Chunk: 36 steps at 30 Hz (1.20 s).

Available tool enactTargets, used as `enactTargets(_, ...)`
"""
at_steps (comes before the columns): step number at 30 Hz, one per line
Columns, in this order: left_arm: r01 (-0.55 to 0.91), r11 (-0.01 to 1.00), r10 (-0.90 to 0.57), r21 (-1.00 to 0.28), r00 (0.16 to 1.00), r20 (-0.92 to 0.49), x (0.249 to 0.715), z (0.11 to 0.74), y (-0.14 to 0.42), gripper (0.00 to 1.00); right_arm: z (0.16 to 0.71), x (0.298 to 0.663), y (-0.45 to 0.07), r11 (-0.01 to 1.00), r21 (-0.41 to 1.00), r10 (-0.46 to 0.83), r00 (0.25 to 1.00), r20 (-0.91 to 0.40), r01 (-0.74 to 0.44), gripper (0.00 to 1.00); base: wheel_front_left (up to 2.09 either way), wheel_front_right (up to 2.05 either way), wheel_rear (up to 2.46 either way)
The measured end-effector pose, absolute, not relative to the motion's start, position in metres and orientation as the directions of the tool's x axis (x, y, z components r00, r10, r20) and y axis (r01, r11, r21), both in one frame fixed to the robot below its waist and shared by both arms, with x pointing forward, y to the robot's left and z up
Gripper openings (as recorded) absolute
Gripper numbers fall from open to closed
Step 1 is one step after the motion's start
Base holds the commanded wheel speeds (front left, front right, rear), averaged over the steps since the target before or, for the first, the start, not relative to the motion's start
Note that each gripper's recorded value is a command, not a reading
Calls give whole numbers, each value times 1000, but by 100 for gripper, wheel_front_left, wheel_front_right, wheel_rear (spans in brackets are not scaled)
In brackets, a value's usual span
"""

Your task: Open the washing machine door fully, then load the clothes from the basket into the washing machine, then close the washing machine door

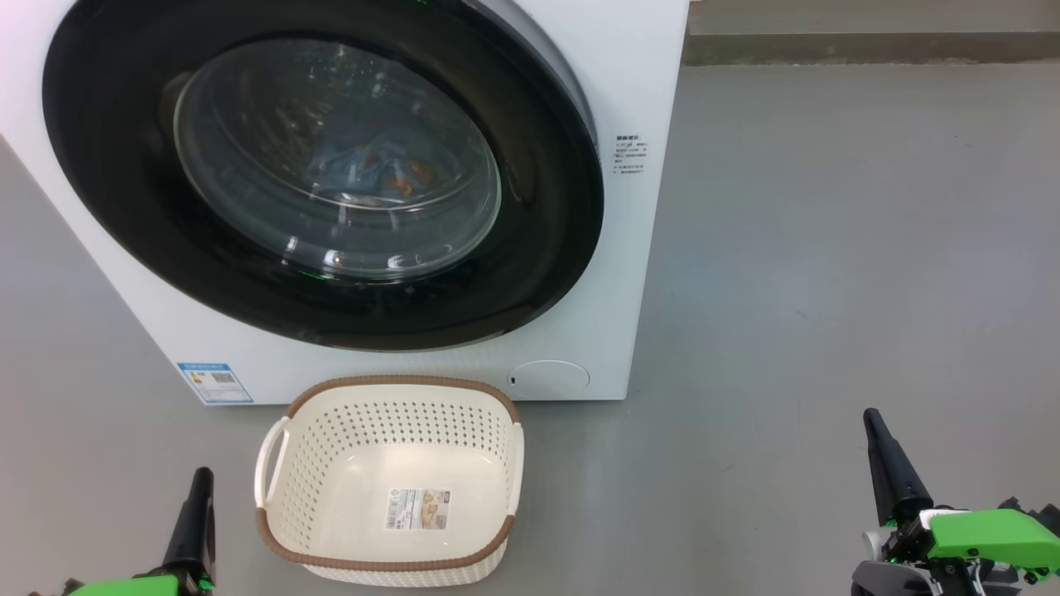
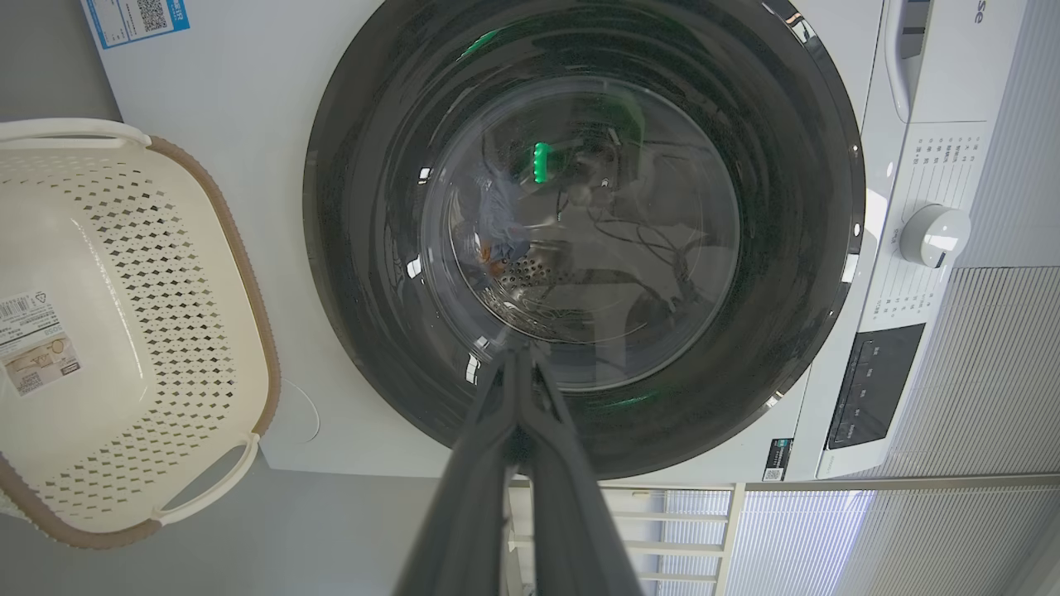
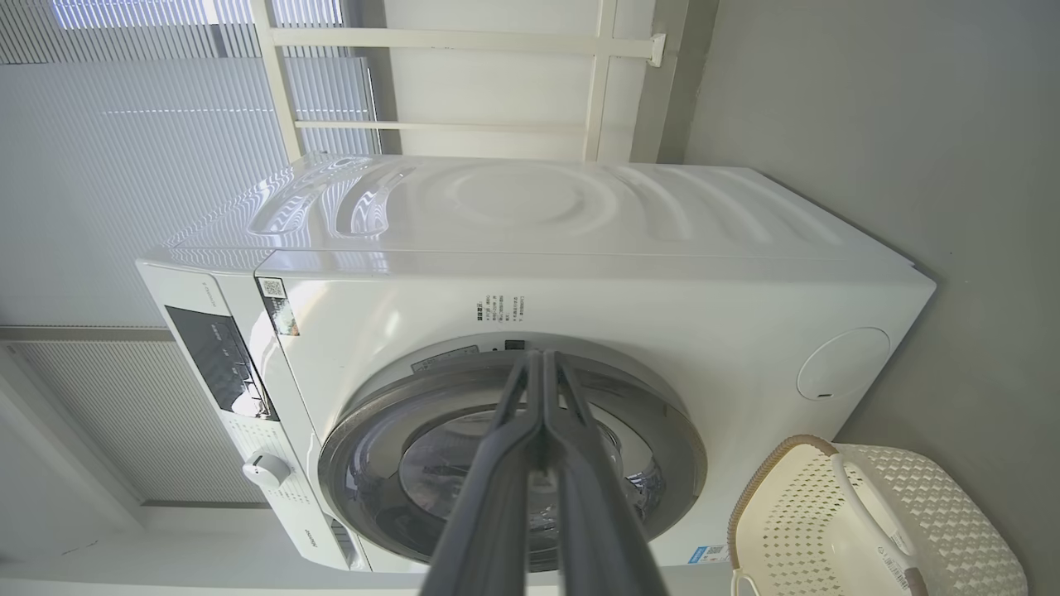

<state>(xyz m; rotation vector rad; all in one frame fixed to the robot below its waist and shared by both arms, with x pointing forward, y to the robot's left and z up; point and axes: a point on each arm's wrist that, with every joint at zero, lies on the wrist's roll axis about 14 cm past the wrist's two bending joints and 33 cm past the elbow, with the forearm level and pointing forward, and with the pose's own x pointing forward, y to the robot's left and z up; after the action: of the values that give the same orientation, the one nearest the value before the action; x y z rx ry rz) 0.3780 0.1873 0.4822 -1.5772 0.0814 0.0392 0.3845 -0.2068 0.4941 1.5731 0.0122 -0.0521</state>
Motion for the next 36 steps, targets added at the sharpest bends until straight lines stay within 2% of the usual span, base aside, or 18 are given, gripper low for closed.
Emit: enactTargets(36,-76,-14,-28,-997,997,-76,378,482,186,0,494,384,-207,-5,999,-24,999,-41,41,0,0,0,0)
